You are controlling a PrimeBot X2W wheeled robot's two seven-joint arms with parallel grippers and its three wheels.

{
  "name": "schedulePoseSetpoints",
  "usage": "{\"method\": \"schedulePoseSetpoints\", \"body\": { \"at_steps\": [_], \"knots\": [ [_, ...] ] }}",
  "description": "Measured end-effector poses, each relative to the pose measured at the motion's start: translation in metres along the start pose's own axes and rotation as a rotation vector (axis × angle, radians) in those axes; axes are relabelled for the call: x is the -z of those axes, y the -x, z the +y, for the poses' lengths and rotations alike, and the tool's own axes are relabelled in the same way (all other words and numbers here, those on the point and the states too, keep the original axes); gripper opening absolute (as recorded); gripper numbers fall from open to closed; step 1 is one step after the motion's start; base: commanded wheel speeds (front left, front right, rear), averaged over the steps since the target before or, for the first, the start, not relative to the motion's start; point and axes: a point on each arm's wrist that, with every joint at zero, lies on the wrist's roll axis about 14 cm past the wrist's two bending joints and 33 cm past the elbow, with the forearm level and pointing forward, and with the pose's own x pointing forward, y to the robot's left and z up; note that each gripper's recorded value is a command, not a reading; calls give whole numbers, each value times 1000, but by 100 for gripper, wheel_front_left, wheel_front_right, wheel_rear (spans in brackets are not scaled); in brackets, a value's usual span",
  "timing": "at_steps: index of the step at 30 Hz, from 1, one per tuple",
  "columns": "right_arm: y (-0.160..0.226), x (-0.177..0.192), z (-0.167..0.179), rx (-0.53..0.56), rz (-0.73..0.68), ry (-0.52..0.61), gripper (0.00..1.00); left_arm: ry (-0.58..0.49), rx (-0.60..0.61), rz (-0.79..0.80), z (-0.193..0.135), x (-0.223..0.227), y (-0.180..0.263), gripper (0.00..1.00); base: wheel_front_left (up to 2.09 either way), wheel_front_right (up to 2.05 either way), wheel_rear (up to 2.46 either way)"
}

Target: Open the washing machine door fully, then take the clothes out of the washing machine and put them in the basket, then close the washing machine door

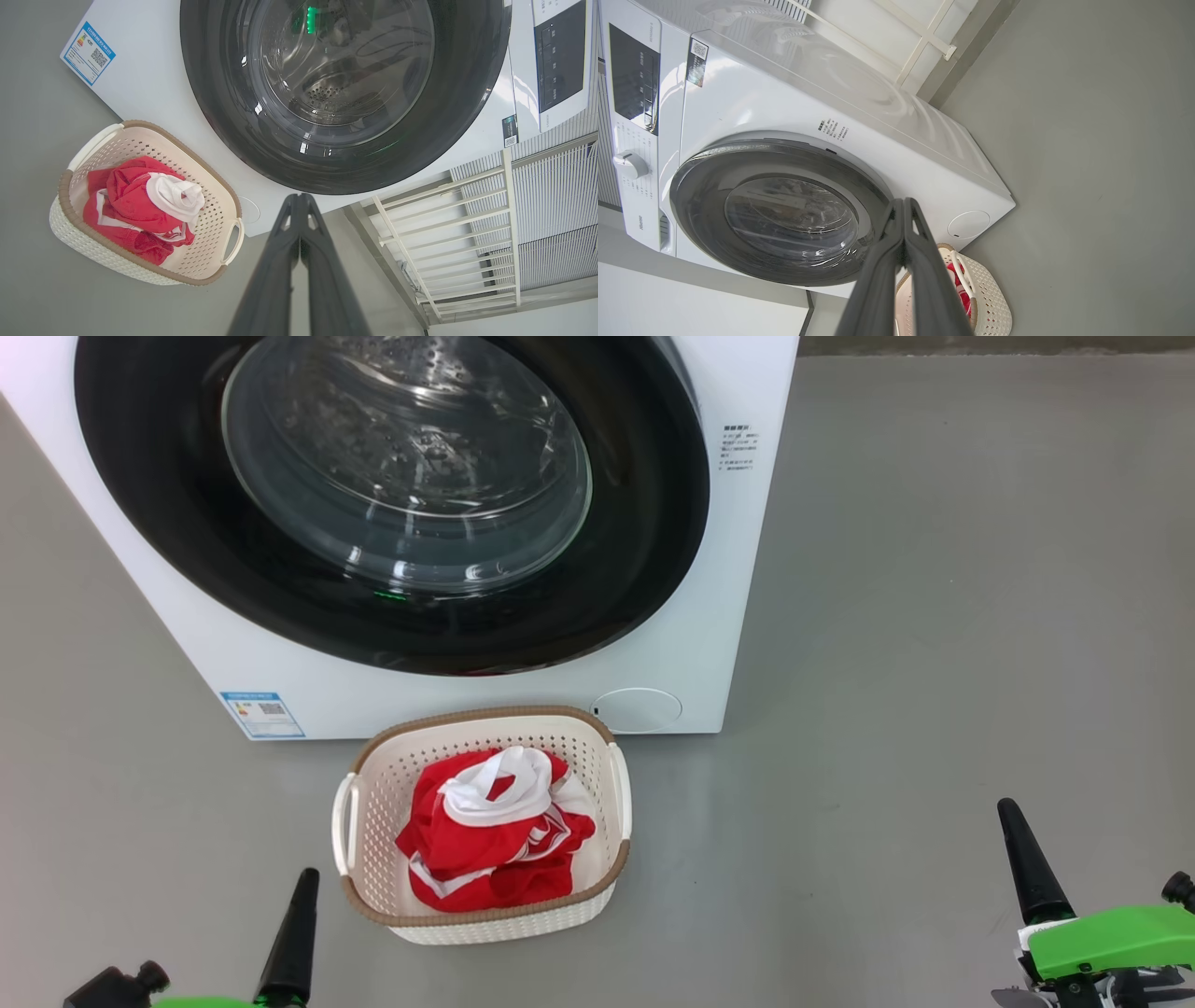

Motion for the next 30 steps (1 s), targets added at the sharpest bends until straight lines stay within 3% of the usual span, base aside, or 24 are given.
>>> {"method": "schedulePoseSetpoints", "body": {
  "at_steps": [30],
  "knots": [
    [0,-8,15,-47,0,-273,0,301,35,28,-13,0,-4,0,0,0,0]
  ]
}}
